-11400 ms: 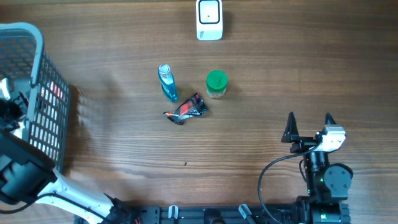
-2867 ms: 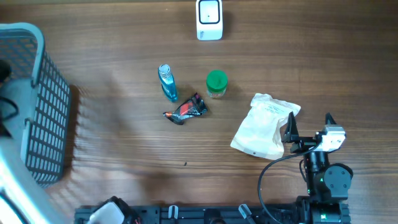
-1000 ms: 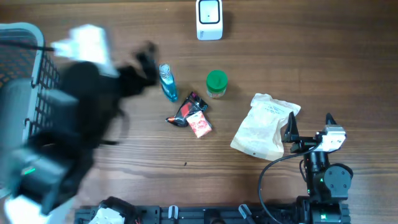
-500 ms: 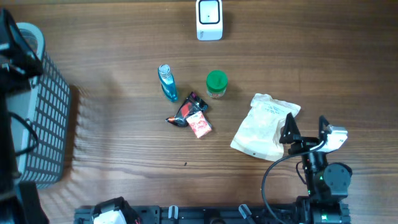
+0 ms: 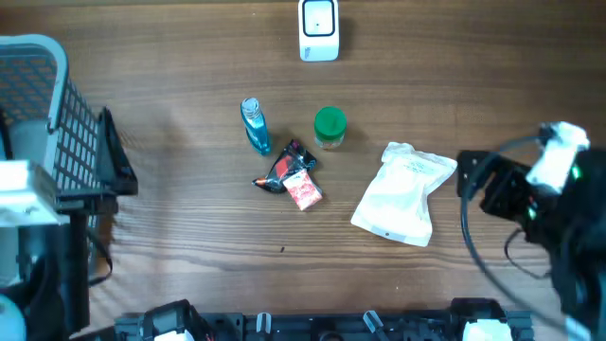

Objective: Scan the item barcode
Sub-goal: 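Reach the right gripper to the clear food bag and pinch it, then lift the food bag with the right gripper and drag it left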

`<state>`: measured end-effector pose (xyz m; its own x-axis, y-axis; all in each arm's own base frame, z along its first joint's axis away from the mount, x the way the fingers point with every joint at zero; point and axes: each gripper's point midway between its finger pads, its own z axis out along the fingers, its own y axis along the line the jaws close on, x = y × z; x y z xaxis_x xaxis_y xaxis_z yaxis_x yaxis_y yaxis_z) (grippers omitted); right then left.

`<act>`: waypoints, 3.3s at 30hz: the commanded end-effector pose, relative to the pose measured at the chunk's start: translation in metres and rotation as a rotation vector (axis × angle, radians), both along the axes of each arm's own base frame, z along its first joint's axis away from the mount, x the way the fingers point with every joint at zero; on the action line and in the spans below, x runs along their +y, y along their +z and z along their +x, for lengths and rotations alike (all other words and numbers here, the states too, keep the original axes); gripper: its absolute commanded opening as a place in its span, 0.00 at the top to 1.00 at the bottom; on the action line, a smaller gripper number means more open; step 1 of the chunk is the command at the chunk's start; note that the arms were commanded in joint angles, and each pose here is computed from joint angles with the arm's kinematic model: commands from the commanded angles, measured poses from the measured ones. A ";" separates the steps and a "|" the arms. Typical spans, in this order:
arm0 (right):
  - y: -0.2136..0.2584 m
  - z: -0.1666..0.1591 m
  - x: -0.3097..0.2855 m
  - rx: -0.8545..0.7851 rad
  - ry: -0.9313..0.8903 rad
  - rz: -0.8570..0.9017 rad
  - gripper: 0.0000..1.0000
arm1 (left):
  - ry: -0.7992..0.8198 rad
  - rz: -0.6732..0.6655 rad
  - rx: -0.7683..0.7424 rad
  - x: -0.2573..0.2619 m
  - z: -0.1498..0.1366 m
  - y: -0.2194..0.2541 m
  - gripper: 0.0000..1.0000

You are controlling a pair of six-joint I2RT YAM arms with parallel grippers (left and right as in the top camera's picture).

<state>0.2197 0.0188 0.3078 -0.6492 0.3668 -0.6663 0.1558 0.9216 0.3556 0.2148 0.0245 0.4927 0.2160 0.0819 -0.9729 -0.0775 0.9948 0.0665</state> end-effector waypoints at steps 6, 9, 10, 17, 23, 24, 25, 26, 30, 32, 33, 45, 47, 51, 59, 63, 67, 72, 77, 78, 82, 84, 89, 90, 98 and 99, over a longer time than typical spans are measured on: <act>-0.069 0.066 0.007 0.290 0.047 0.036 0.00 | -0.041 0.065 -0.139 -0.015 -0.023 0.031 0.00; -0.085 0.086 0.017 0.319 0.078 0.022 0.00 | 0.058 0.035 -0.142 0.003 -0.024 0.032 0.00; -0.089 0.093 0.023 0.325 0.070 0.018 0.00 | 0.062 0.033 -0.142 0.003 -0.025 0.031 0.00; -0.126 0.071 0.042 0.552 -0.128 0.051 0.00 | 0.062 0.029 -0.123 0.004 -0.023 0.027 0.00; -0.164 0.034 0.036 0.710 -0.107 -0.002 0.00 | 0.062 0.028 -0.120 0.004 -0.023 0.026 0.00; -0.179 0.030 0.037 0.729 -0.100 0.006 0.01 | 0.062 0.028 -0.122 0.004 -0.024 0.027 0.00; -0.192 0.028 0.041 0.737 -0.090 0.026 0.24 | 0.062 0.028 -0.122 0.004 -0.024 0.027 0.00; -0.197 0.029 0.044 0.730 -0.081 0.041 0.51 | 0.062 0.028 -0.122 0.004 -0.024 0.027 0.00; -0.235 0.028 0.041 0.712 -0.098 0.035 0.95 | 0.062 0.028 -0.122 0.004 -0.024 0.027 0.00; -0.243 0.032 0.043 0.686 -0.090 0.045 0.95 | 0.061 0.028 -0.122 0.004 -0.024 0.027 0.00; -0.243 0.038 0.043 0.666 -0.088 0.048 0.95 | 0.061 0.028 -0.122 0.004 -0.024 0.027 0.00; -0.312 0.041 0.040 0.781 -0.119 0.008 0.95 | 0.061 0.028 -0.122 0.004 -0.024 0.027 0.00; -0.311 0.044 0.042 0.771 -0.111 0.014 0.95 | 0.061 0.028 -0.121 0.004 -0.024 0.026 0.00; -0.284 0.057 0.058 0.747 -0.058 0.085 0.95 | 0.062 0.027 -0.118 0.004 -0.023 0.026 0.00; -0.246 0.067 0.031 0.688 -0.123 -0.031 0.95 | 0.062 0.028 -0.118 0.004 -0.023 0.026 0.00; -0.252 0.064 0.018 0.695 -0.165 -0.041 0.95 | 0.061 0.027 -0.118 0.004 -0.023 0.026 0.00; -0.280 0.049 0.016 0.750 -0.175 -0.047 0.95 | 0.061 0.028 -0.119 0.004 -0.024 0.026 0.00; -0.286 0.043 0.016 0.779 -0.189 -0.042 0.95 | 0.061 0.028 -0.119 0.004 -0.024 0.026 0.00; -0.305 0.029 0.014 0.796 -0.196 -0.039 0.95 | 0.061 0.028 -0.119 0.004 -0.024 0.026 0.00; -0.309 0.024 0.014 0.807 -0.196 -0.043 0.95 | 0.062 0.028 -0.119 0.004 -0.024 0.026 0.00; -0.301 0.031 0.029 0.803 -0.147 0.034 0.95 | 0.062 0.028 -0.119 0.004 -0.024 0.026 0.00; -0.291 0.037 0.032 0.803 -0.140 0.047 0.95 | 0.062 0.028 -0.119 0.004 -0.024 0.026 0.00; -0.234 0.059 0.036 0.792 -0.082 0.027 0.18 | 0.062 0.028 -0.119 0.004 -0.024 0.026 0.00; -0.228 0.061 0.037 0.788 -0.066 0.023 0.04 | 0.062 0.028 -0.119 0.004 -0.024 0.026 0.00; -0.236 0.056 0.010 0.782 -0.019 0.170 0.00 | 0.062 0.030 -0.128 0.004 -0.024 0.028 0.00; -0.245 0.052 0.000 0.778 -0.034 0.220 0.00 | 0.061 0.025 -0.116 0.004 -0.022 0.024 0.00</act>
<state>0.2812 0.0245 0.0723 -0.8846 0.4657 0.0236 0.4579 0.8580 0.2329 0.1931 0.0272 0.5192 0.3265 0.1148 -0.9382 -0.1350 0.9881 0.0739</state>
